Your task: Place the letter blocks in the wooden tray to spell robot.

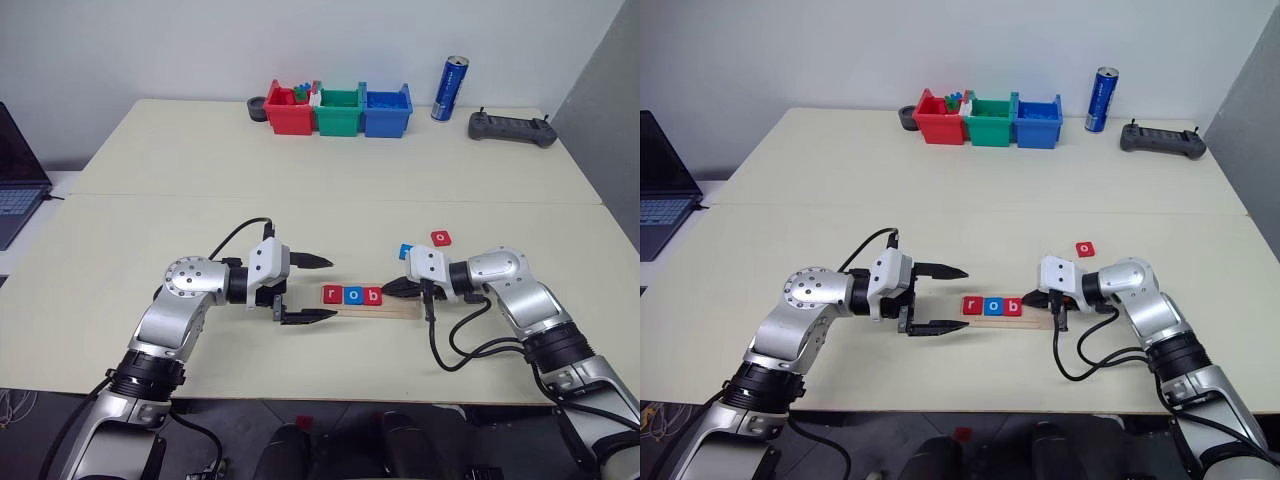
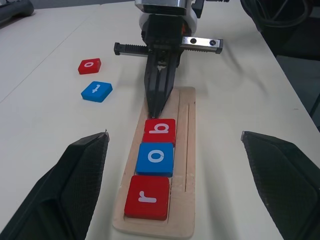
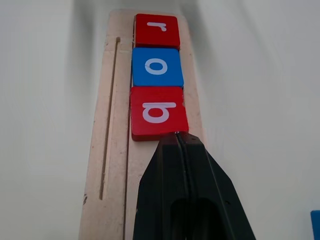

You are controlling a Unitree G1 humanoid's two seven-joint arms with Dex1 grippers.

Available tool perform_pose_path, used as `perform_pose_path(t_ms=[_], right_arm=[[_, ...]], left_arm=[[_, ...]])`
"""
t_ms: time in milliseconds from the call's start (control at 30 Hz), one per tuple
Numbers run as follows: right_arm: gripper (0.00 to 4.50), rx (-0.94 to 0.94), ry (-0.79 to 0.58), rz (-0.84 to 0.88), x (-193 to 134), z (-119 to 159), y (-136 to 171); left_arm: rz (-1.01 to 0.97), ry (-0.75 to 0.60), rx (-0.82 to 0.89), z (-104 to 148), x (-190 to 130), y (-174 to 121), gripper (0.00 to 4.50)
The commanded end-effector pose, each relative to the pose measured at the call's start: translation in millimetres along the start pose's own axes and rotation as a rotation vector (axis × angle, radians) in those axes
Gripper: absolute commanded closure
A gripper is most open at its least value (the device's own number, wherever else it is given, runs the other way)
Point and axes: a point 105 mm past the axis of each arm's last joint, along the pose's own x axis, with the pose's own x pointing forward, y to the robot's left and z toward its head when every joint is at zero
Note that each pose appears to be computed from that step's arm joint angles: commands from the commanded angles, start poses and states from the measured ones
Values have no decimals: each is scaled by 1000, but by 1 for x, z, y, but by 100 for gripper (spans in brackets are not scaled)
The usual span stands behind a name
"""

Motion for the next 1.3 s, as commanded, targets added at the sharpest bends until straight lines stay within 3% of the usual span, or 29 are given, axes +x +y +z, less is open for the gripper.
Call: perform_pose_path(t_ms=[33, 233, 300, 400, 500, 767, 800, 933, 1300], right_arm=[[448, -18, -13, -24, -15, 9, -9], [448, -8, -54, -147, -42, 23, -31], [448, -8, -97, -270, -54, 33, -46], [395, 76, -109, -532, -76, 30, -71], [292, 160, -57, -741, -91, 7, -79], [15, 413, 21, -1039, -91, -30, -74], [3, 453, 12, -1062, -89, -31, -73], [3, 591, -34, -1124, -79, -32, -73], [3, 671, 3, -1157, -69, -43, -80]], left_arm=[[3, -16, 38, 10, -1, 2, 0], [3, -22, 42, 11, 1, 4, 0], [6, -25, 44, 12, 1, 4, 0], [9, -27, 44, 12, 1, 5, 0], [9, -27, 44, 12, 1, 5, 0], [0, -25, 58, 14, 4, 12, 0], [1, -25, 59, 14, 4, 13, 0], [-7, -26, 59, 13, 5, 11, 0], [-7, -17, 56, 11, 2, 10, 0]])
